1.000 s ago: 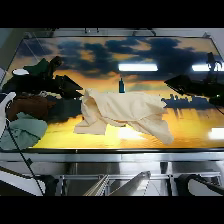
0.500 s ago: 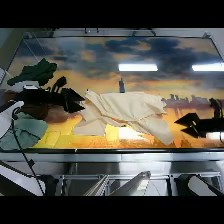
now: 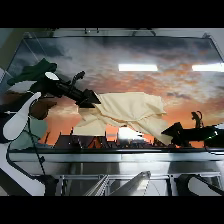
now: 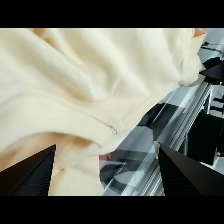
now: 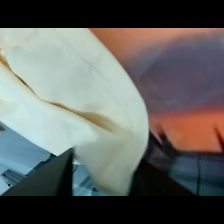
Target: Fold the shirts.
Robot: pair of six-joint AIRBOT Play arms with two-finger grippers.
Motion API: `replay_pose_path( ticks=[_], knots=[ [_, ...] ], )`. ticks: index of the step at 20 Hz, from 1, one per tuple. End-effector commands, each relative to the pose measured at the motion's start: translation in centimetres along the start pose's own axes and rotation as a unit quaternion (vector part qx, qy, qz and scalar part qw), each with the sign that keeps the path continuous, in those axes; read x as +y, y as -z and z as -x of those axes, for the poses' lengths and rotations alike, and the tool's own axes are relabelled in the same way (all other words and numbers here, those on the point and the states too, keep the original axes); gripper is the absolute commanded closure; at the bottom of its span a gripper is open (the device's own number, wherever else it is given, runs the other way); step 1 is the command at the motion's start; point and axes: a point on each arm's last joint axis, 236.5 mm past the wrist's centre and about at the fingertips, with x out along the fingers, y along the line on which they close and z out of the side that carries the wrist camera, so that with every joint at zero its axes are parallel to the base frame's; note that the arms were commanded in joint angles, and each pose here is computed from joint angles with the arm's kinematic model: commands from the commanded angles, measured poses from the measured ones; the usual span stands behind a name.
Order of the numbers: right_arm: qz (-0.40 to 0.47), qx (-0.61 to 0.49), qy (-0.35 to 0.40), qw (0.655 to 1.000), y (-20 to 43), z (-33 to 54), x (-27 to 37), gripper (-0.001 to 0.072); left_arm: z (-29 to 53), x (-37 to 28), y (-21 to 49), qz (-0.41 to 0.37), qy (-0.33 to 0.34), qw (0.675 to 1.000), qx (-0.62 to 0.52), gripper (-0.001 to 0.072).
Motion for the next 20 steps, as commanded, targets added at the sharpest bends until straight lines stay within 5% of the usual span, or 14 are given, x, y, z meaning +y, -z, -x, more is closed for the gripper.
replay_pose_path(
  ticks=[1, 2, 8, 10, 11, 17, 20],
  knots=[
    [0.018, 0.004, -0.037, 0.999, -0.2, -1.7, 1.6, 0.0557, -2.4, 0.0, 1.0, 0.005, 0.005, 0.998, 0.056, -0.0007],
    [0.021, 0.001, -0.05, 0.999, -0.3, -1.5, 2.3, 0.0673, -3.1, -0.1, 1.6, 0.007, 0.01, 0.997, 0.074, -0.0001],
    [0.053, -0.021, -0.069, 0.996, -0.9, -0.1, 4.4, 0.0691, -6.7, -0.6, 1.6, -0.01, 0.001, 0.996, 0.092, 0.0035],
    [0.061, -0.018, -0.08, 0.995, -0.5, 0.4, 5.2, 0.0692, -5.8, -1.6, 0.5, -0.029, 0.002, 0.996, 0.083, 0.0573],
    [0.069, -0.016, -0.086, 0.994, -0.3, 0.7, 5.8, 0.0692, -4.9, -2.6, 0.0, -0.039, 0.014, 0.996, 0.081, 0.0696],
    [0.183, -0.071, -0.182, 0.964, -0.8, 11.2, 14.5, 0.0691, 4.9, -15.8, -1.4, -0.116, 0.191, 0.975, 0.011, 0.0696],
    [0.279, -0.223, -0.328, 0.875, -0.6, 25.0, 24.5, 0.0691, 15.5, -27.5, 0.5, -0.23, 0.324, 0.911, -0.107, 0.0695]
  ],
)
